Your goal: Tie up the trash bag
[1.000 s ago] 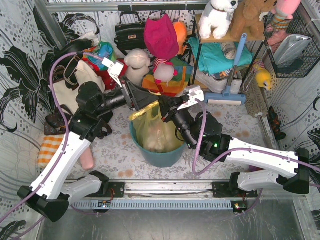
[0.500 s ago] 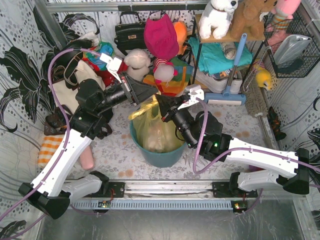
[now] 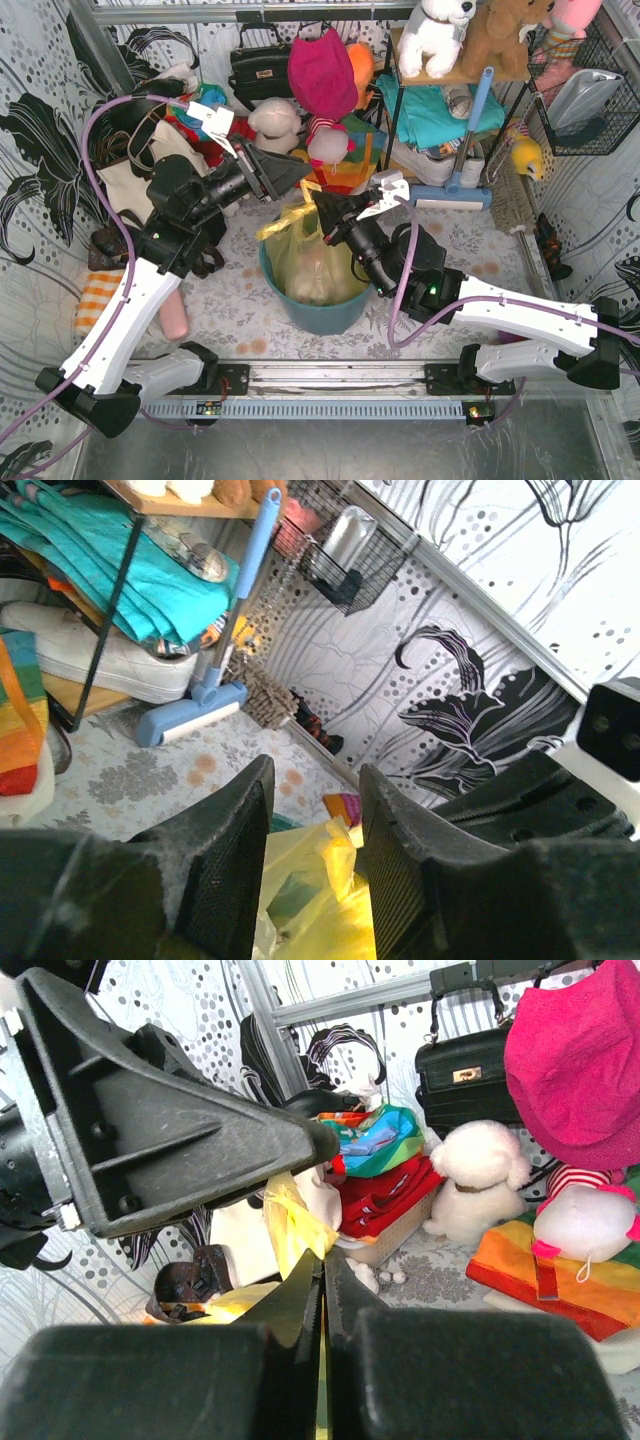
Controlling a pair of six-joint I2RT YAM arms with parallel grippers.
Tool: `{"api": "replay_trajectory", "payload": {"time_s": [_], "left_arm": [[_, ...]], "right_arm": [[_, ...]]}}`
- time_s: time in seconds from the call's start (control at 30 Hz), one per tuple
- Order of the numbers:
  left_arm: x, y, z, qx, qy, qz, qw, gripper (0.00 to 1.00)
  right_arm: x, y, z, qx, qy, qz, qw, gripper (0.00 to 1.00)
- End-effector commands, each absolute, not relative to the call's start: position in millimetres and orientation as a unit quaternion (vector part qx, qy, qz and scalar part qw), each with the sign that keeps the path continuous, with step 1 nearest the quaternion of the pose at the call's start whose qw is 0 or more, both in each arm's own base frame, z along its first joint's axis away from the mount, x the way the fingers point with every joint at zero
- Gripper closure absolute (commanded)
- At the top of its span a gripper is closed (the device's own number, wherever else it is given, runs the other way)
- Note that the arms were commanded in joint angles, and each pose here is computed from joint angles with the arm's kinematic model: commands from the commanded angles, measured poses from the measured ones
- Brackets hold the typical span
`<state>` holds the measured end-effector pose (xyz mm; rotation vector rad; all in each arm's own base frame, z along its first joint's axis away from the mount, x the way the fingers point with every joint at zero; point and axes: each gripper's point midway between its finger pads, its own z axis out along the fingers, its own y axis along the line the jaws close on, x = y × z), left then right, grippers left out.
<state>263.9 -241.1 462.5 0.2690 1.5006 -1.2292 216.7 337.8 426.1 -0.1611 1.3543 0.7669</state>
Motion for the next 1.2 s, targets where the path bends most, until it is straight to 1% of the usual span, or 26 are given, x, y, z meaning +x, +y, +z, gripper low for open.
{"api": "replay_trajectory", "payload": {"time_s": [0.0,0.07,0.17,0.37,0.47,0.57,0.7,0.8,0.9,1.03,1.07,1.17], "left_arm": [[239.3,-245.1,482.5,0.146,0.615,-0.554,0.543,0.49],[227.3,-246.7,482.2,0.154,0.614,-0.570,0.524,0.44],[218.5,-247.6,473.7,0.157,0.624,-0.579,0.501,0.41],[217.6,-249.7,452.2,0.149,0.646,-0.581,0.472,0.40],[218.0,-253.6,446.0,0.154,0.650,-0.586,0.459,0.43],[224.1,-254.9,439.7,0.152,0.659,-0.578,0.456,0.50],[234.5,-256.5,433.1,0.147,0.668,-0.565,0.461,0.51],[237.7,-259.9,436.7,0.147,0.660,-0.573,0.464,0.55],[238.6,-263.3,441.5,0.147,0.651,-0.580,0.466,0.63],[247.1,-258.7,440.8,0.129,0.659,-0.563,0.483,0.86],[251.5,-256.0,433.9,0.118,0.672,-0.549,0.483,0.89],[266.1,-241.6,423.7,0.082,0.701,-0.497,0.505,0.95]], "right_arm": [[214.9,324.2,437.3,-0.046,0.602,0.354,0.714,1.00],[215.7,321.4,438.9,-0.041,0.599,0.352,0.718,1.00],[216.3,319.3,442.9,-0.036,0.592,0.351,0.724,1.00],[217.1,319.7,450.8,-0.033,0.582,0.353,0.732,1.00],[216.7,321.7,453.8,-0.035,0.578,0.356,0.733,1.00],[215.9,322.2,455.9,-0.036,0.576,0.359,0.734,1.00],[214.9,324.2,457.4,-0.039,0.573,0.364,0.734,1.00],[213.8,327.4,456.2,-0.043,0.573,0.369,0.731,1.00],[213.5,330.1,453.6,-0.047,0.576,0.370,0.728,1.00],[212.4,327.7,451.9,-0.045,0.576,0.372,0.726,1.00],[212.3,326.4,451.8,-0.044,0.575,0.373,0.727,1.00],[211.9,323.2,452.8,-0.041,0.574,0.373,0.728,1.00]]}}
